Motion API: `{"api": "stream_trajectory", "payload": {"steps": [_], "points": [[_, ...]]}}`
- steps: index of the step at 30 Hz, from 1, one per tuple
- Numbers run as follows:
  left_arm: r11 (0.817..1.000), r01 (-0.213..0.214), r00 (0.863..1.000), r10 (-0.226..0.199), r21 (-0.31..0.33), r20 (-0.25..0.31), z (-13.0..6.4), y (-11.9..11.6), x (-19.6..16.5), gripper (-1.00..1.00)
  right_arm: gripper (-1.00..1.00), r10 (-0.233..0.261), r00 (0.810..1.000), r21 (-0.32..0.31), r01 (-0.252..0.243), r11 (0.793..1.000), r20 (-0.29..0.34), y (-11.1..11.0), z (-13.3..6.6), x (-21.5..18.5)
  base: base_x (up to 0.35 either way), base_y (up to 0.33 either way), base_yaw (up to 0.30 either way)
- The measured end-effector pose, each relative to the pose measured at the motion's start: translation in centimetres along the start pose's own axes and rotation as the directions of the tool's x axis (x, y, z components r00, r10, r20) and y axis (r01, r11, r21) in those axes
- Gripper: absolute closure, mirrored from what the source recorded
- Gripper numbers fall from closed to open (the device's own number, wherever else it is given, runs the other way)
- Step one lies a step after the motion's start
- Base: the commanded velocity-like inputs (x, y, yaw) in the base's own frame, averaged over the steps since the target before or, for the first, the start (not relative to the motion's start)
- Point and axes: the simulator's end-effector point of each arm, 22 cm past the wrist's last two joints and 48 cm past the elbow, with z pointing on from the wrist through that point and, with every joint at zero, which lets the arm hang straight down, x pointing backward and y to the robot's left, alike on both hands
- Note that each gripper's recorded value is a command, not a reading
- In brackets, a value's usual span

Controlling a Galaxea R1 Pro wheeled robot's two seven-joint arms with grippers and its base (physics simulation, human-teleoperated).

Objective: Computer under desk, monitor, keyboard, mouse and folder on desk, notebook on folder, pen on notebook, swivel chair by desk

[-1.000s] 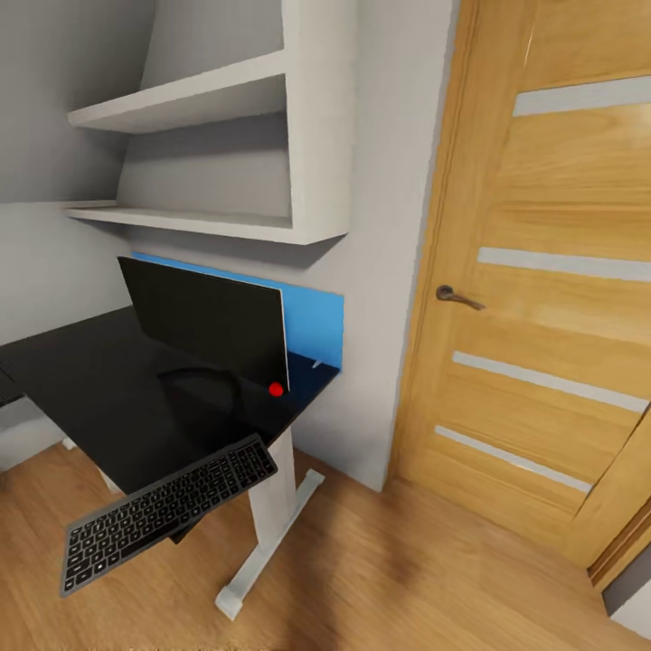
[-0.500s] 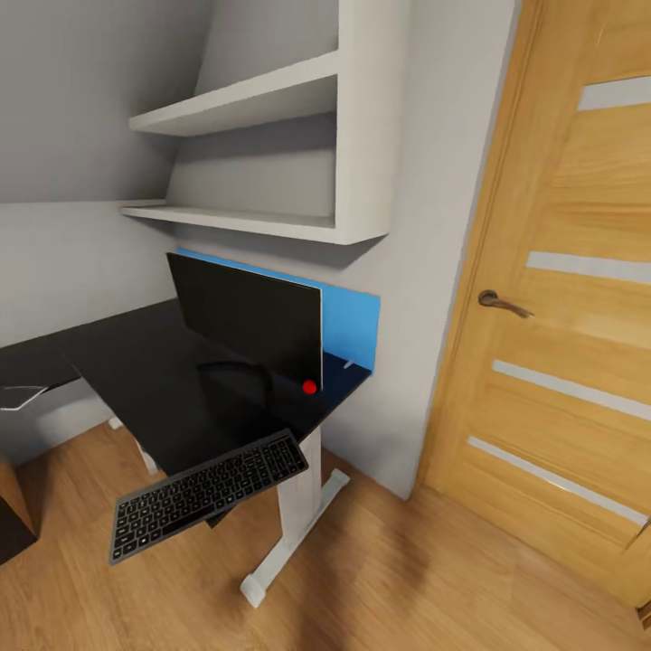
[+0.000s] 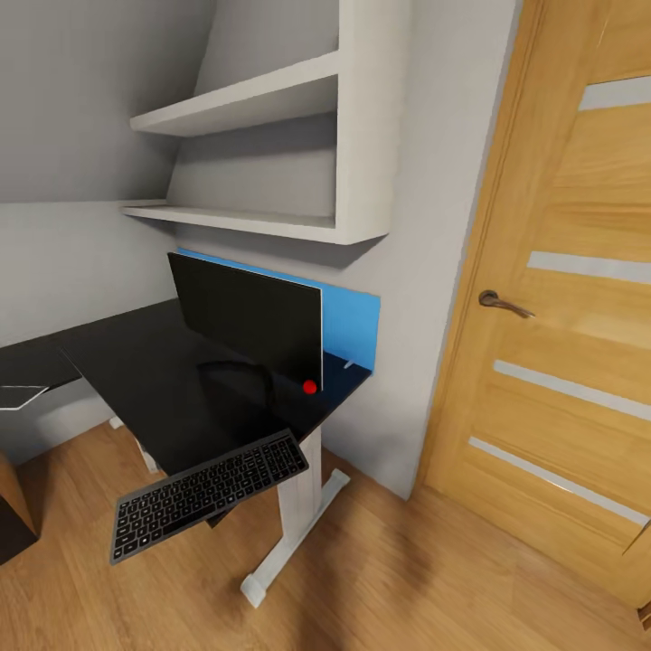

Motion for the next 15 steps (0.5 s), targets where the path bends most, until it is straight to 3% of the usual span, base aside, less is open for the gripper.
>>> {"api": "stream_trajectory", "payload": {"steps": [15], "points": [[1.000,-0.006,1.000,0.006,0.003,-0.005,-0.1,-0.2,0.1,-1.00,-1.00,-0.006,0.999,0.028,0.007,1.000,-0.031,-1.5,-1.0,1.6,0.000,0.000,0.008]]}}
